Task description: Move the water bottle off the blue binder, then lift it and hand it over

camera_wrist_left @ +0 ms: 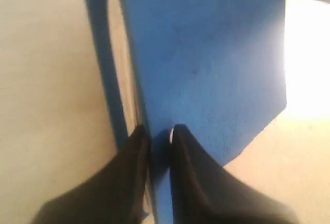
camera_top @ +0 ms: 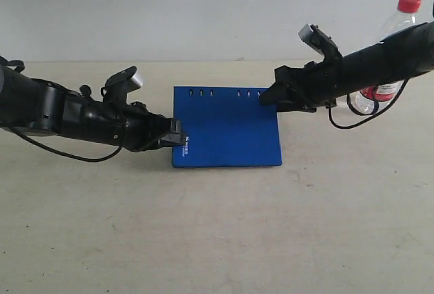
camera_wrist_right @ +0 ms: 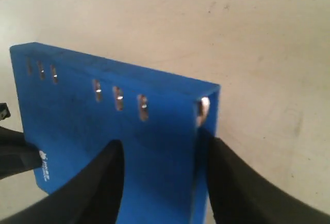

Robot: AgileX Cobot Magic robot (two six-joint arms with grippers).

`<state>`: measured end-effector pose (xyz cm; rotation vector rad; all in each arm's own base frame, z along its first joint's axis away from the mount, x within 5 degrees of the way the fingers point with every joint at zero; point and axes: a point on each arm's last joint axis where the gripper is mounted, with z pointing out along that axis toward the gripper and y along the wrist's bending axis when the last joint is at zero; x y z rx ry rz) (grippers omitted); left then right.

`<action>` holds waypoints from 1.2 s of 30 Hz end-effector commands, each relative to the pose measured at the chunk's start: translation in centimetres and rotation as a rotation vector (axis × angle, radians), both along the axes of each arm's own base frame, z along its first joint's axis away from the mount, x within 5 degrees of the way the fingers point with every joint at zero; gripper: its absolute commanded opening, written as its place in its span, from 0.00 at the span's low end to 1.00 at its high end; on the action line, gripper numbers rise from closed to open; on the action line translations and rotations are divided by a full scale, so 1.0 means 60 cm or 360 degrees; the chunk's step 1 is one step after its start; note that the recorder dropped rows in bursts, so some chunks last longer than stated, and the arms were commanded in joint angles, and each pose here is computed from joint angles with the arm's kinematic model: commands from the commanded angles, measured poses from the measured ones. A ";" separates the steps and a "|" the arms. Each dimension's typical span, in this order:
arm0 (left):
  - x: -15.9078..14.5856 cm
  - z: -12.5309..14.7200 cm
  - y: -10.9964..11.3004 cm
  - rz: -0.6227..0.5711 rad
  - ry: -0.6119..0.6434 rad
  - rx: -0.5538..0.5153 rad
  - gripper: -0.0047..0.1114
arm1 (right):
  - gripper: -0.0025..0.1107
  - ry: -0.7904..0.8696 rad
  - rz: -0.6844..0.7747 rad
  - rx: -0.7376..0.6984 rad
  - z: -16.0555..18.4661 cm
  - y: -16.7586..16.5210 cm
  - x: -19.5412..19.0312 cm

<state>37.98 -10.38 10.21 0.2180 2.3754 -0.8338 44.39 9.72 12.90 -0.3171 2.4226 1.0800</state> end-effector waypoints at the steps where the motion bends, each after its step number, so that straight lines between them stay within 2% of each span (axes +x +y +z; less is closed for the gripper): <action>1: -0.008 0.009 -0.016 -0.0332 -0.0214 0.0049 0.08 | 0.40 -0.0154 0.0198 -0.0039 0.020 0.003 -0.007; 3: -0.014 0.008 -0.019 -0.0444 -0.0284 0.0065 0.08 | 0.40 -0.0385 0.0530 -0.0154 0.059 0.004 -0.027; 5: -0.018 0.003 -0.017 -0.0489 -0.0314 0.0124 0.08 | 0.40 -0.0563 0.0635 -0.0290 0.109 -0.002 -0.038; 7: -0.022 -0.001 -0.016 -0.0582 -0.0360 0.0197 0.08 | 0.40 -0.0713 0.0639 -0.0426 0.158 -0.005 -0.047; 9: -0.026 -0.006 -0.014 -0.0657 -0.0406 0.0270 0.08 | 0.40 -0.0869 0.0684 -0.0721 0.184 -0.004 -0.051; 11: -0.026 -0.009 -0.011 -0.0648 -0.0404 0.0312 0.08 | 0.40 -0.0889 0.0740 -0.0959 0.184 -0.002 -0.053; 15: -0.022 -0.013 -0.005 -0.0644 -0.0430 0.0419 0.08 | 0.40 -0.0889 0.0748 -0.1017 0.184 -0.004 -0.054; 20: -0.019 -0.017 0.002 -0.0663 -0.0467 0.0538 0.08 | 0.40 -0.1021 0.0710 -0.1036 0.223 0.007 -0.064; 23: -0.020 -0.018 0.000 -0.0697 -0.0479 0.0551 0.08 | 0.42 -0.1120 0.0857 -0.1133 0.223 0.034 -0.070; 27: -0.024 -0.020 0.001 -0.0783 -0.0492 0.0595 0.08 | 0.59 -0.1323 0.1099 -0.1388 0.205 0.096 -0.076; 29: -0.025 -0.021 0.001 -0.0810 -0.0496 0.0608 0.08 | 0.64 -0.1424 0.1163 -0.1475 0.195 0.125 -0.076; 32: -0.027 -0.022 0.001 -0.0844 -0.0501 0.0629 0.08 | 0.64 -0.1462 0.1121 -0.1444 0.175 0.164 -0.076; 36: -0.025 -0.026 0.008 -0.0847 -0.0494 0.0717 0.08 | 0.64 -0.1400 0.1173 -0.1417 0.136 0.187 -0.077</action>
